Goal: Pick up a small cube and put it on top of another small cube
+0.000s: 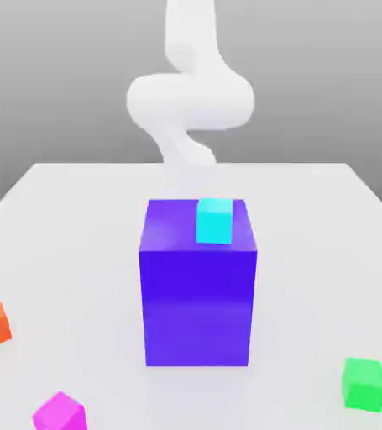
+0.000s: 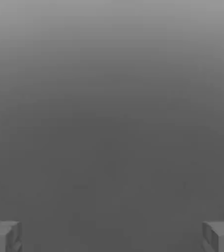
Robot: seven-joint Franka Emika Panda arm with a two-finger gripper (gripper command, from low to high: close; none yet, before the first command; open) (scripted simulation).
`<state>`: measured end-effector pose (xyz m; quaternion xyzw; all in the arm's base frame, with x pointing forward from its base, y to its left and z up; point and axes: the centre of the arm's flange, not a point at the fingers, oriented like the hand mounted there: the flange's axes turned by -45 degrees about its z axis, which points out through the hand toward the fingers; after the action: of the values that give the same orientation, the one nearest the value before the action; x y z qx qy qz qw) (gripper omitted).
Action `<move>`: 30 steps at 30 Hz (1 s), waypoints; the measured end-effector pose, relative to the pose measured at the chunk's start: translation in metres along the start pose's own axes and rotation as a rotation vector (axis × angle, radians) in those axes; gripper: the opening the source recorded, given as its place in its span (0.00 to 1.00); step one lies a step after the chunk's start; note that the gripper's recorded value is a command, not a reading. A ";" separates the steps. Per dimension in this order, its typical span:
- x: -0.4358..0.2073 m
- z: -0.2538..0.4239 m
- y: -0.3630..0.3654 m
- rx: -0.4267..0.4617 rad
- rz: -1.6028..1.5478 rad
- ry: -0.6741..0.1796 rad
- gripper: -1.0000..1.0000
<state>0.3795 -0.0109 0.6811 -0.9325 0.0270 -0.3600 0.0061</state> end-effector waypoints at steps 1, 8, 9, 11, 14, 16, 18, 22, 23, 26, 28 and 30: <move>0.001 0.019 0.005 -0.005 0.018 -0.027 0.50; -0.010 0.144 0.042 -0.044 0.137 -0.201 0.50; -0.014 0.161 0.048 -0.050 0.154 -0.226 0.50; -0.025 0.195 0.060 -0.064 0.189 -0.274 0.50; -0.045 0.244 0.079 -0.086 0.242 -0.347 0.50; -0.062 0.275 0.092 -0.102 0.277 -0.395 0.50; -0.082 0.305 0.107 -0.121 0.317 -0.443 0.50; -0.128 0.360 0.133 -0.158 0.389 -0.537 0.50; -0.140 0.373 0.138 -0.166 0.405 -0.561 0.50; -0.182 0.409 0.155 -0.195 0.454 -0.632 0.50; -0.212 0.431 0.166 -0.216 0.488 -0.680 0.50; -0.236 0.452 0.172 -0.226 0.504 -0.702 0.50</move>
<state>0.5009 -0.1732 0.1831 -0.9573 0.2889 -0.0038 0.0003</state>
